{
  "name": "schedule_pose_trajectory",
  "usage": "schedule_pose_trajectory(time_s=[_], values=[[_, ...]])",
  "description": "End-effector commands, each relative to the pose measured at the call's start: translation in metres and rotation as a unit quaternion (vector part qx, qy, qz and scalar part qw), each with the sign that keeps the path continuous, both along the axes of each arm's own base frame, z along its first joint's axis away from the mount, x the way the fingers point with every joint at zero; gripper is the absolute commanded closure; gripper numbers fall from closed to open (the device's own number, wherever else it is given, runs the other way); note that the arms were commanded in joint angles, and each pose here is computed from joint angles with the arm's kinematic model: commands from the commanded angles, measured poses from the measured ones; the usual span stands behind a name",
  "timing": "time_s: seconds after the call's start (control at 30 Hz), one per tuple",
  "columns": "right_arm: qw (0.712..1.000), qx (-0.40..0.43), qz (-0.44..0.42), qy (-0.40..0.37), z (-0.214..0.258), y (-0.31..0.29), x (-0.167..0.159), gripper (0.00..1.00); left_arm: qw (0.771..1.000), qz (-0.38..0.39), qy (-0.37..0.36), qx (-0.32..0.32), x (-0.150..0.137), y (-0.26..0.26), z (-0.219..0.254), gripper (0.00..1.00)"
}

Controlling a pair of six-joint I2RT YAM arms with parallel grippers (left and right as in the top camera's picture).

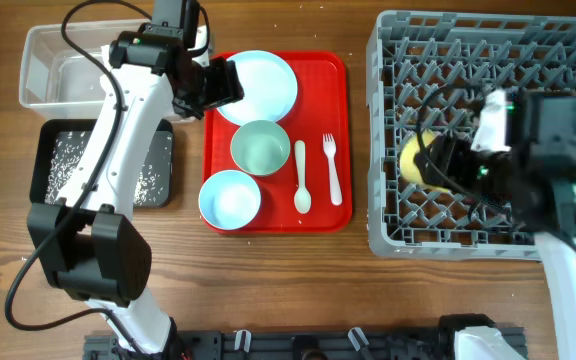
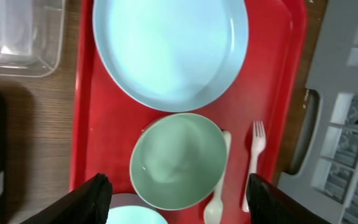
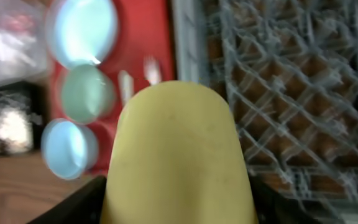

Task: Sort waste into correct bins and load items into the dishwasher rack
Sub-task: 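Lower the yellow cup into the dish rack with the right gripper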

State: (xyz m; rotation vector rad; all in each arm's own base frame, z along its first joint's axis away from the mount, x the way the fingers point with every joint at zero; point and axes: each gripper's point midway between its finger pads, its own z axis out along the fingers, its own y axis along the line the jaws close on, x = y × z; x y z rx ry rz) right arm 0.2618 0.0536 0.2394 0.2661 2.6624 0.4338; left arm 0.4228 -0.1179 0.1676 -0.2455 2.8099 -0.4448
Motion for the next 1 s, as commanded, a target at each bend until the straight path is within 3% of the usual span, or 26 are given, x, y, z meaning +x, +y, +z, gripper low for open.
schedule_pose_trajectory(time_s=[0.0,0.27,0.5,0.63,0.8,0.87,0.97], values=[[0.995,-0.049,-0.003,0.084,-0.036,-0.012,0.001,0.68,1.000,0.001,-0.004,0.022,0.003,0.006,-0.002,0.29],[0.970,-0.066,0.031,0.231,-0.091,-0.012,-0.013,0.68,1.000,0.001,-0.007,0.021,0.004,0.006,-0.002,0.29],[0.960,-0.098,0.019,0.262,-0.127,-0.020,-0.027,0.64,1.000,0.001,-0.024,0.018,0.012,0.004,0.001,0.26],[0.964,-0.089,0.009,0.251,-0.140,-0.017,-0.021,0.48,1.000,0.001,-0.026,0.018,0.013,0.004,0.002,0.26],[0.970,-0.082,0.018,0.228,-0.133,-0.014,-0.010,0.40,0.999,0.002,-0.034,0.016,0.017,0.003,0.003,0.25],[0.973,-0.083,0.023,0.212,-0.121,-0.013,-0.002,0.26,0.999,0.002,-0.035,0.016,0.017,0.003,0.004,0.24],[0.973,-0.083,0.030,0.215,-0.116,-0.013,-0.003,0.21,0.999,0.002,-0.035,0.016,0.017,0.003,0.003,0.24]])
